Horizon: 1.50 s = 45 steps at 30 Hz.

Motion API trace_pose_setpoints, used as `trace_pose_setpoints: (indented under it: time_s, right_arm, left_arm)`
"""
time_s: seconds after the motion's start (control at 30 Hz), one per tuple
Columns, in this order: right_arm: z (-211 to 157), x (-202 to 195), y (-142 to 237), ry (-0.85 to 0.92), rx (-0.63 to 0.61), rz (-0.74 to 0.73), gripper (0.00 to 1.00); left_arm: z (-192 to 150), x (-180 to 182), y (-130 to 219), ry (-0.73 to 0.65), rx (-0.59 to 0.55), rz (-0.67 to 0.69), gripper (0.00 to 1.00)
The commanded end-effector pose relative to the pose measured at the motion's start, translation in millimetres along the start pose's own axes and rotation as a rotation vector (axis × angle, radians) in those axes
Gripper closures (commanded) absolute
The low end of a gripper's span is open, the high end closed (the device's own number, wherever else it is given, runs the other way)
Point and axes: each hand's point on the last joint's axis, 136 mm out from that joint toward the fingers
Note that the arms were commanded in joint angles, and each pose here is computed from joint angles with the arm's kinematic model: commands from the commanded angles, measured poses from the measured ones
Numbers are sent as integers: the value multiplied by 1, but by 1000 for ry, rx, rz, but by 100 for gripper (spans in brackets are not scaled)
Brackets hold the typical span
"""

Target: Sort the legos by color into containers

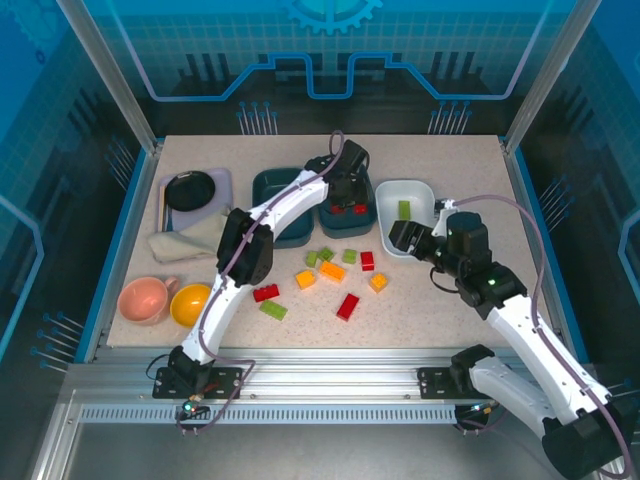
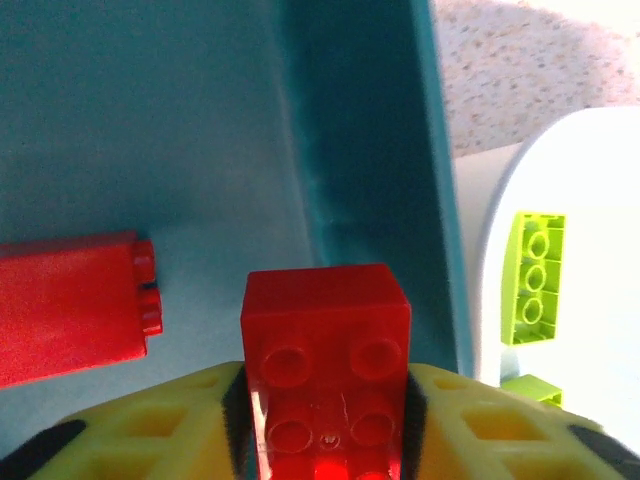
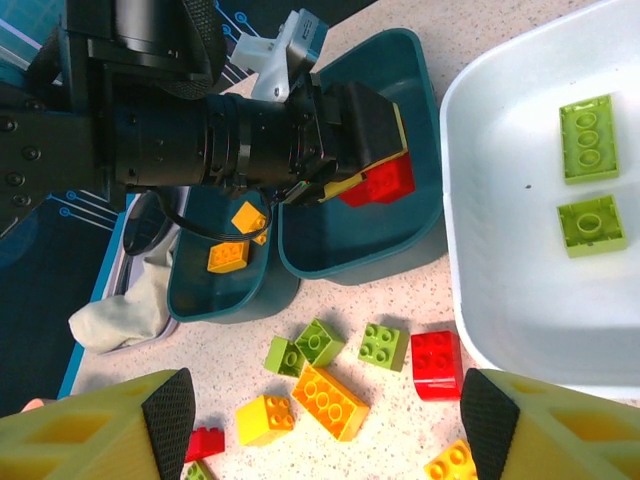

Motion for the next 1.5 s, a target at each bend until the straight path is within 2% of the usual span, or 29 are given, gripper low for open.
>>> trace_pose_setpoints:
  time_s: [0.0, 0.2, 0.3, 0.4, 0.5, 0.63, 0.73, 0.9, 1.0, 1.13, 1.3, 1.47]
  right_arm:
    - [-4, -5, 8, 9, 34, -28, 27]
    - [-18, -5, 11, 116, 126, -51, 28]
    - [-34, 6, 7, 240, 217, -28, 30]
    - [-54, 38, 0, 436, 310, 55, 30]
    - [-93, 81, -10, 637, 417, 201, 30]
    - [-148, 129, -26, 815, 555, 369, 29]
    - [-184, 157, -40, 918, 656, 428, 30]
    - [-240, 187, -72, 1011, 812, 468, 31]
    - [-259, 195, -94, 1031, 888, 426, 32]
    - [-273, 189, -118, 1035, 1007, 295, 32]
    - [-282, 175, -134, 1044, 1089, 169, 32]
    - [-285, 171, -145, 1054, 1105, 119, 32]
  left_arm:
    - [-3, -7, 9, -3, 22, -11, 47]
    - [3, -16, 42, -7, -10, -22, 36]
    - [6, -16, 75, 25, -43, -36, 33]
    - [8, -5, 122, 114, -94, -88, 30]
    - [-5, 38, 160, 224, -121, -98, 27]
    - [-48, 121, 205, 328, -128, 9, 26]
    - [-91, 175, 239, 412, -138, 93, 25]
    - [-152, 253, 296, 567, -217, 193, 25]
    - [-180, 285, 320, 632, -255, 210, 25]
    - [-201, 311, 341, 650, -286, 238, 25]
    - [-206, 317, 348, 664, -305, 221, 26]
    - [-204, 314, 347, 655, -308, 205, 26]
Point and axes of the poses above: each hand's point on the last joint's axis, 136 mm out from that joint toward the fingers, its own y axis back along the fingers, its own x axis along the line the jaws close on, z = x × y, and after that the axes turned 10 degrees about y, right-handed
